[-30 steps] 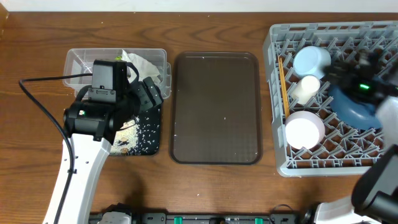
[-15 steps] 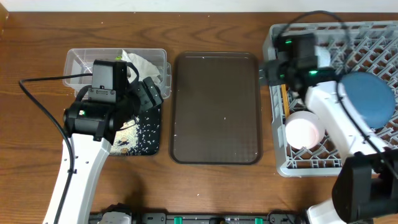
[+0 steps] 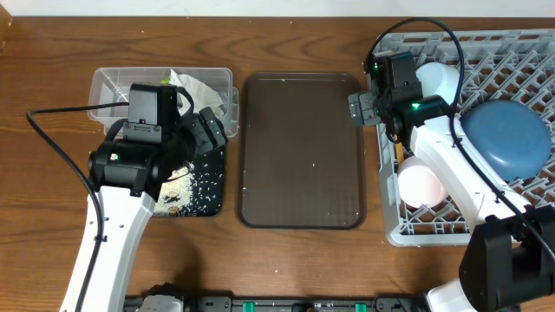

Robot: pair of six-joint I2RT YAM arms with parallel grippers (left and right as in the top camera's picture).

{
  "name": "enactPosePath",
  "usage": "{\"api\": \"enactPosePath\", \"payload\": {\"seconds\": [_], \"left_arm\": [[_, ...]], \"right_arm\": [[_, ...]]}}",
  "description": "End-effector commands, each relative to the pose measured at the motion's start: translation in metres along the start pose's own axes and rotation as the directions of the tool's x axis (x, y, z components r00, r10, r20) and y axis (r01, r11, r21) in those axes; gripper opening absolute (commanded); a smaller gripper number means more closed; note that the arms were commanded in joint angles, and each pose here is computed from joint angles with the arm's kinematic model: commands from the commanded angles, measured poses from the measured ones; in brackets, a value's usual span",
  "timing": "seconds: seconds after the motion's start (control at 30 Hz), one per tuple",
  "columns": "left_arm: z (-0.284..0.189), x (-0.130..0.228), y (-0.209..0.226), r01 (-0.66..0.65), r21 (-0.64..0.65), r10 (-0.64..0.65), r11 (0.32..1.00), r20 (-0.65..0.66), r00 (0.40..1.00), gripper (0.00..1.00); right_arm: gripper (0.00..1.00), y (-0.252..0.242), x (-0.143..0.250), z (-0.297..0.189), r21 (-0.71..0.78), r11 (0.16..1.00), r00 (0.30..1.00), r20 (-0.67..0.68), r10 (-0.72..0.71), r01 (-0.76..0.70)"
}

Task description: Sort waste into correct bins and load items into the dishwasher rack

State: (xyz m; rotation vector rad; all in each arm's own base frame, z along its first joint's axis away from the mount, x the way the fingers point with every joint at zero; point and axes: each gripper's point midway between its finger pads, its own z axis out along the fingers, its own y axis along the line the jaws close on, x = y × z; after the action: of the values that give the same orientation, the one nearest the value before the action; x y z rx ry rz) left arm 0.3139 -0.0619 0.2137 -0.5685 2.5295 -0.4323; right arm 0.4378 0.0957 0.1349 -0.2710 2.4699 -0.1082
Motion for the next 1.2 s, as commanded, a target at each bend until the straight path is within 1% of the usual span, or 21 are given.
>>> {"api": "enactPosePath", "payload": {"seconds": [0.0,1.17], "left_arm": [[-0.0032,-0.0061,-0.0016,-0.004,0.0,0.004,1.0,0.015,1.0,0.9],[-0.0032,-0.0061,-0.0016,-0.004,0.0,0.004,1.0,0.015,1.0,0.9]], "right_arm": [[0.99,0.0035,-0.0042,-0.0013,0.012,1.0,1.0,0.007,-0.026,0.026],[0.99,0.0043,-0.0023,0.0011,0.011,1.0,1.0,0.0,-0.028,0.028]]}}
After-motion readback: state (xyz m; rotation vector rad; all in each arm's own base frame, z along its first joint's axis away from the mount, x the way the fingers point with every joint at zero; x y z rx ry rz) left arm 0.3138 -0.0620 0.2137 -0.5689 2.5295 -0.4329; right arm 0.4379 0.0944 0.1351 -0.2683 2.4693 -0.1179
